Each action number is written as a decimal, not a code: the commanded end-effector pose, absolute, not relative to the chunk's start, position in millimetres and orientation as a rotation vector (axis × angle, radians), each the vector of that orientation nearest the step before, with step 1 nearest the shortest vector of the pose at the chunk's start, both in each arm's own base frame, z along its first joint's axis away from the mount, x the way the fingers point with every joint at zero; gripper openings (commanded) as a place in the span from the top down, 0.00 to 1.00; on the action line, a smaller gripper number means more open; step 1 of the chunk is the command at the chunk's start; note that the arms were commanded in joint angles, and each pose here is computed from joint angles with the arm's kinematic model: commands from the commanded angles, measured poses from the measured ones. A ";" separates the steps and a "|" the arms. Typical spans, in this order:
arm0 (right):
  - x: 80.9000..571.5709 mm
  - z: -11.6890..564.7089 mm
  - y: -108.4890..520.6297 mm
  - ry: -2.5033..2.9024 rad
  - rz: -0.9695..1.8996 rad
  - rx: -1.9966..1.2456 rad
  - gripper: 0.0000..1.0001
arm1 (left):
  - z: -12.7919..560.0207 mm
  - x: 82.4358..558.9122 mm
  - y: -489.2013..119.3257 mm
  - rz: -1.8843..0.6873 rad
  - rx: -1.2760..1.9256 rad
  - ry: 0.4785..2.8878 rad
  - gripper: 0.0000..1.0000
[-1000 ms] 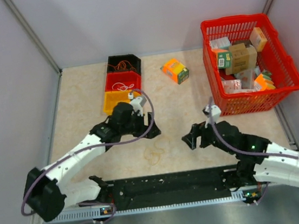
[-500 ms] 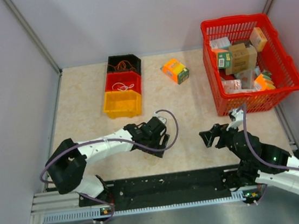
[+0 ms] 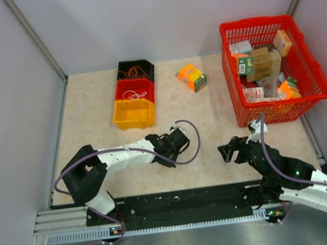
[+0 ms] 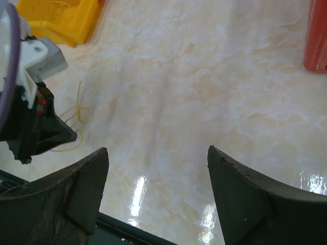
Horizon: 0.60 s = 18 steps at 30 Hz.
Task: Untangle the cables
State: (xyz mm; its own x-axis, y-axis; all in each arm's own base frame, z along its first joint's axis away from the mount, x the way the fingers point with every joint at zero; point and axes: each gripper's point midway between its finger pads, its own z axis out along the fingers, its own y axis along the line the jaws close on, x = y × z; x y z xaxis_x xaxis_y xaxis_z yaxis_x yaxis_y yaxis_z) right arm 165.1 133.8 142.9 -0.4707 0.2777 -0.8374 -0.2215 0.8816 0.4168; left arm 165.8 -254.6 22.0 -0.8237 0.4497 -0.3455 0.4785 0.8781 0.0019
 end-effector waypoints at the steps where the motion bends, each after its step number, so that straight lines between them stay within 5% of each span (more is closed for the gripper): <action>1: 165.6 147.0 134.5 1.963 0.610 0.065 0.23 | 108.5 220.8 -271.7 -0.131 0.576 2.414 1.00; 8: 164.3 152.6 135.5 1.959 0.628 0.066 0.23 | 217.8 306.9 -251.3 -0.167 0.383 2.177 1.00; 18: 160.4 155.6 136.3 1.963 0.676 0.105 0.24 | 193.1 402.7 -188.2 -0.618 -0.469 2.375 1.00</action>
State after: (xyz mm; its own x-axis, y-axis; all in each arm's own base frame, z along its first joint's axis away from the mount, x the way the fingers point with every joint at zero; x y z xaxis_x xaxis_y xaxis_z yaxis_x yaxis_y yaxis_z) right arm 160.6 135.0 140.8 -0.4928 0.3012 -0.8163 -0.2159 0.8665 0.4500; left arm 393.4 -180.4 209.9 -0.6831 -0.2507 -0.6859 -0.0113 0.9427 -0.3334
